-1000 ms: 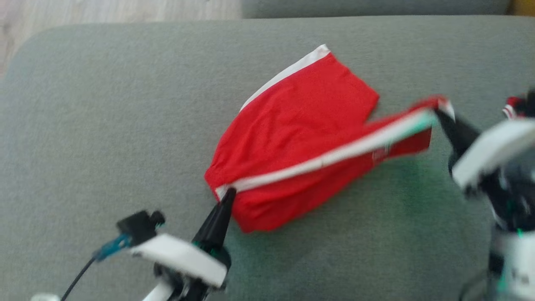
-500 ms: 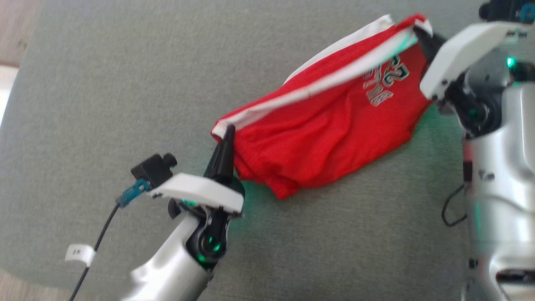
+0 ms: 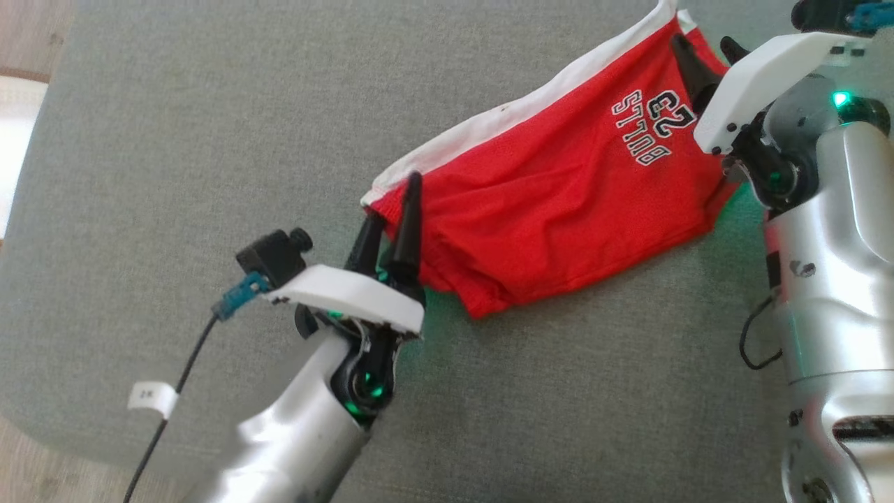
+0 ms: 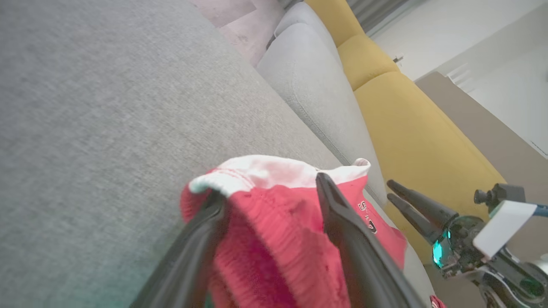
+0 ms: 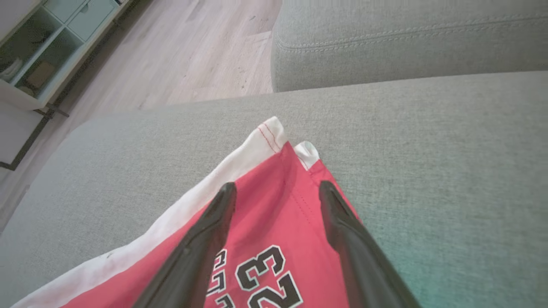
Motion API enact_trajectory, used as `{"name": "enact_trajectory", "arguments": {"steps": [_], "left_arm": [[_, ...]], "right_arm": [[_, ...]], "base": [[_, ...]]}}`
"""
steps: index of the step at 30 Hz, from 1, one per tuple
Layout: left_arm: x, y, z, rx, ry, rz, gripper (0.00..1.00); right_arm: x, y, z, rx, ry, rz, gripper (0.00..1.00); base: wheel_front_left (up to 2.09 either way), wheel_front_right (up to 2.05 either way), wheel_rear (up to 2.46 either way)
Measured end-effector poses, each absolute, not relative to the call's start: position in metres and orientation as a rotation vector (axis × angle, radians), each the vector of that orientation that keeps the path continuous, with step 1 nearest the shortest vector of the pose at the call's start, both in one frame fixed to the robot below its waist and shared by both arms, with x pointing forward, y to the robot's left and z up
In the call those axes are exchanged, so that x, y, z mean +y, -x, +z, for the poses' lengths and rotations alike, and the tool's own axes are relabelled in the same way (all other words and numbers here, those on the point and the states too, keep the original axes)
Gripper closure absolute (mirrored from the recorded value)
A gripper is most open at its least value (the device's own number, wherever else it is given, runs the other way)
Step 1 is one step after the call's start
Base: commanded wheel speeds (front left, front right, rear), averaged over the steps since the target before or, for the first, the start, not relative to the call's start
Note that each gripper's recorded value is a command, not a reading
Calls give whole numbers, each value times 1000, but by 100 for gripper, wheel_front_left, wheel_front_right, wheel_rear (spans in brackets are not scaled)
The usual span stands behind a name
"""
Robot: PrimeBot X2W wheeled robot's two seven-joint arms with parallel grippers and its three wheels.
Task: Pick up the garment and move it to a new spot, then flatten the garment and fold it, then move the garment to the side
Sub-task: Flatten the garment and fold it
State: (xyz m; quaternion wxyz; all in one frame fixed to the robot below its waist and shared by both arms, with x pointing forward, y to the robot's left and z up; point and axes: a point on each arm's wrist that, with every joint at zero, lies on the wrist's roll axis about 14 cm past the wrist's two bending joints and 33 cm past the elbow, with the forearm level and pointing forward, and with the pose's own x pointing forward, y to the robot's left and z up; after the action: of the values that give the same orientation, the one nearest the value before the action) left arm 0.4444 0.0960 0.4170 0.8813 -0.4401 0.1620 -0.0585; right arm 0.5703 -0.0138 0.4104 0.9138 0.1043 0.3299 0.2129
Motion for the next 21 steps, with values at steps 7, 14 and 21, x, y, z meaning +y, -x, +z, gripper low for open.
{"name": "enact_trajectory", "arguments": {"steps": [7,14,21], "left_arm": [[85,-408,420,354,888,-188,0],[112,-375,417,370,688,-195,0],[177,-411,467,129,421,-58,0]], "right_arm": [[-26,-564,440,629,-160,462,0],[-50,-536,447,635,-133,442,0],[-58,-539,450,588,-98,440,0]], "base": [[0,0,0],[0,0,0],[0,0,0]]}}
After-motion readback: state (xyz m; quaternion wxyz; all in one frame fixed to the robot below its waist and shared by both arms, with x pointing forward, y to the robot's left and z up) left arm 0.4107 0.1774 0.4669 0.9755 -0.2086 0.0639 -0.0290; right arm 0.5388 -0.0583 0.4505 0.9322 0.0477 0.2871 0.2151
